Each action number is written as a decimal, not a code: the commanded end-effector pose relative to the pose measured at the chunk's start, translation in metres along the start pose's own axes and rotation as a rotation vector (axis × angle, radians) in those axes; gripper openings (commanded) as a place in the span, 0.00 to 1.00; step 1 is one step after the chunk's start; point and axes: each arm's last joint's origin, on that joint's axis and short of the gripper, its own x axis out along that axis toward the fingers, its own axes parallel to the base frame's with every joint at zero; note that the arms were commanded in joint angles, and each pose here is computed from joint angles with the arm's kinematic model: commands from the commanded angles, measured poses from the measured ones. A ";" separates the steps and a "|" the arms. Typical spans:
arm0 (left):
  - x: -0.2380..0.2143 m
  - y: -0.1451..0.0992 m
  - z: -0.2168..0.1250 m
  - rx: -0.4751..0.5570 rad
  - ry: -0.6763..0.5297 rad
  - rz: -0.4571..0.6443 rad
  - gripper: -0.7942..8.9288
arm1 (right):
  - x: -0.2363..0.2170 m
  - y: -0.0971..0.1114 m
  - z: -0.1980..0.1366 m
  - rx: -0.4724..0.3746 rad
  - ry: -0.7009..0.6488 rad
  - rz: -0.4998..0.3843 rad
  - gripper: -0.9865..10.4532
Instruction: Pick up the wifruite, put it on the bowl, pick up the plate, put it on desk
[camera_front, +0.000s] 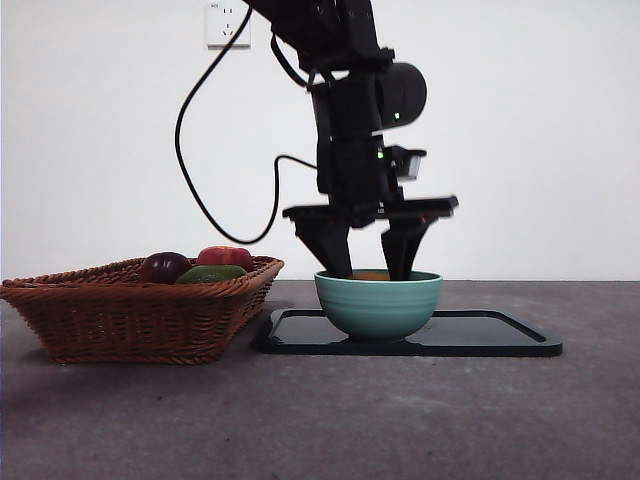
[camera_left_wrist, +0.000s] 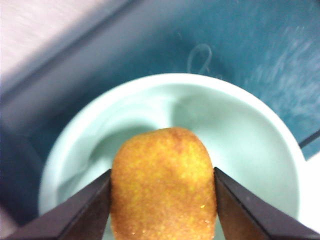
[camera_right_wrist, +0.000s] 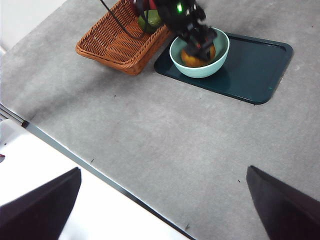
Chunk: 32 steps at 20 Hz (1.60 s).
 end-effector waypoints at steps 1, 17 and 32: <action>-0.012 -0.003 0.011 0.013 -0.038 -0.004 0.36 | -0.002 0.001 0.001 0.005 -0.010 0.002 0.62; -0.176 0.033 -0.011 -0.049 -0.125 0.013 0.36 | -0.002 0.000 0.001 0.008 -0.012 -0.025 0.62; -0.242 0.102 -0.128 -0.348 -0.084 0.201 0.37 | -0.002 0.000 0.001 0.018 -0.005 -0.017 0.62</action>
